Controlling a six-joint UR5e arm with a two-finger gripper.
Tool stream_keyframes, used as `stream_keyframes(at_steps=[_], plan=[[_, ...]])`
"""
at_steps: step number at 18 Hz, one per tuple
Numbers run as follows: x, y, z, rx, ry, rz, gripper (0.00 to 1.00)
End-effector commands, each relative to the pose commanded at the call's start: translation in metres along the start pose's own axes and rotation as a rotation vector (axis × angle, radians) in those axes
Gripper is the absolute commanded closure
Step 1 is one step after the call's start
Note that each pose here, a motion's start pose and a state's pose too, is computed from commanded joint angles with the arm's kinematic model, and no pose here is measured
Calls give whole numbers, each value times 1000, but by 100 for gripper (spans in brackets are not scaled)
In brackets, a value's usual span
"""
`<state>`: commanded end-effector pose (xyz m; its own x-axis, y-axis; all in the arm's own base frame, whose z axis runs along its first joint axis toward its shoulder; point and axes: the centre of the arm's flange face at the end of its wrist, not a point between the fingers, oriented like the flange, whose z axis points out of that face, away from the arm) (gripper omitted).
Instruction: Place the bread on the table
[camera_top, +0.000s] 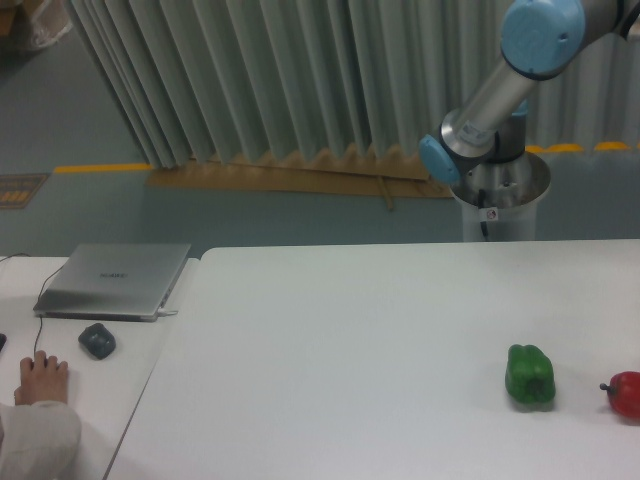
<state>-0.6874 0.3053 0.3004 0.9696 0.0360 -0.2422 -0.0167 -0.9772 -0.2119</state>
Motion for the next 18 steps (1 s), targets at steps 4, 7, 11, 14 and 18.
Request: stream_keyframes(at_steps=[4,7,11,14,18], plan=[[-6,-3,-11,7,-28,30,0],[-14,-3,2,-2,-26,44,0],[-8,2,17,-24,-2,35,0],[-6,5,25,-26,11,30,0],[-3,7,36,-32,28,26,0]])
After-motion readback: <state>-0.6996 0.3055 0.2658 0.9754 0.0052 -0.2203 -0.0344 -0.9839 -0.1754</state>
